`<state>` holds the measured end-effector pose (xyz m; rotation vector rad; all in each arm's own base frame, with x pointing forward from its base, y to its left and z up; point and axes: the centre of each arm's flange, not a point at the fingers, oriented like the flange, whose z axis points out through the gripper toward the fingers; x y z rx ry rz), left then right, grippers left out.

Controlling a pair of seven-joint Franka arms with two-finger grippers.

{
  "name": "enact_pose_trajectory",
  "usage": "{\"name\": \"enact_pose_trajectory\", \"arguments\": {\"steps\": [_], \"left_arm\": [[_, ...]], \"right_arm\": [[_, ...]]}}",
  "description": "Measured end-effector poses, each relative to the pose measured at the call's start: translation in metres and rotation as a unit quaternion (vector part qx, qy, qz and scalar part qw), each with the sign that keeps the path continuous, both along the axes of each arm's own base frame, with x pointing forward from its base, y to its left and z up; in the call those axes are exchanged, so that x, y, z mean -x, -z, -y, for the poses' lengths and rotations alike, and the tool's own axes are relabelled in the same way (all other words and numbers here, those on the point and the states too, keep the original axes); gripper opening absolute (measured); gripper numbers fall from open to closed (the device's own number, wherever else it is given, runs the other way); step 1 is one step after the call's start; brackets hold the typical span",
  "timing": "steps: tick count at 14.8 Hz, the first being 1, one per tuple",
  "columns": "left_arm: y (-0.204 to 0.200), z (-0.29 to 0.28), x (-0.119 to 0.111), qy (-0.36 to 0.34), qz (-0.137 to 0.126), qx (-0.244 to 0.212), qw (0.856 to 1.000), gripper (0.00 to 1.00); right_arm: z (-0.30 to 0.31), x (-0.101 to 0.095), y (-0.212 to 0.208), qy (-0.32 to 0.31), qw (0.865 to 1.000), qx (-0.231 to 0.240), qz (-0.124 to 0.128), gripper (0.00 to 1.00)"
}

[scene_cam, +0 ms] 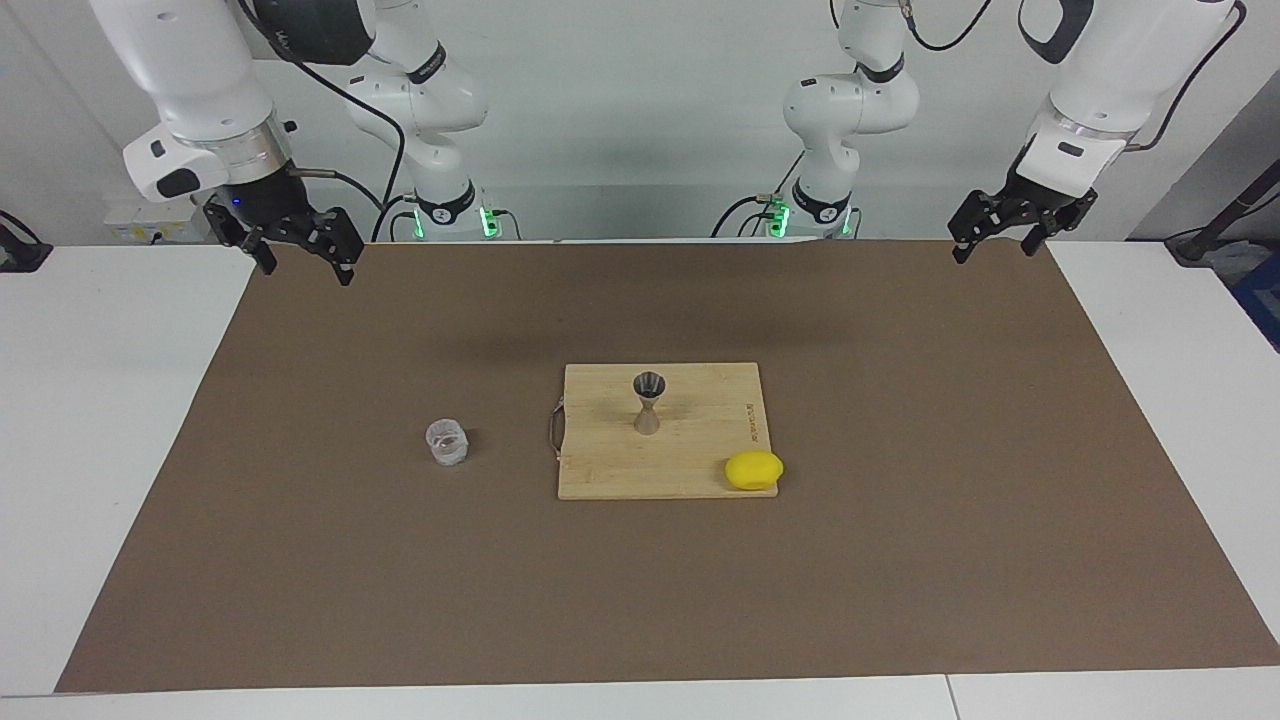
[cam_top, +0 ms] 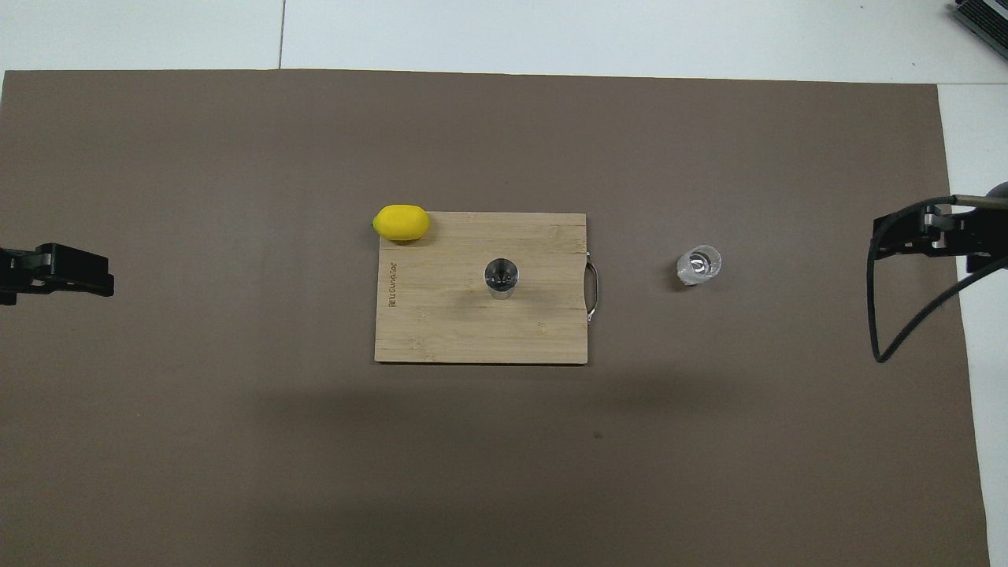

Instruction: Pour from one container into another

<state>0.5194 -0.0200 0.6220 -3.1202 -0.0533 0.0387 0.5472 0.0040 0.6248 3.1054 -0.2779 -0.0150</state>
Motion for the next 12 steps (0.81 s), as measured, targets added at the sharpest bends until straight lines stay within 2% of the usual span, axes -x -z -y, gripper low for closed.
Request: {"name": "enact_pose_trajectory", "arguments": {"steps": [3, 7, 12], "left_arm": [[0.000, 0.000, 0.000, 0.000, 0.000, 0.000, 1.000, 1.00], [0.000, 0.000, 0.000, 0.000, 0.000, 0.000, 1.000, 1.00], [0.000, 0.000, 0.000, 0.000, 0.000, 0.000, 1.000, 1.00]], "right_arm": [[0.005, 0.003, -0.002, 0.006, 1.000, -0.007, -0.003, 1.00], [0.012, 0.011, 0.000, 0.008, 1.000, -0.007, -0.028, 1.00], [0.017, 0.012, -0.001, -0.002, 1.000, 0.000, -0.029, 1.00]]}}
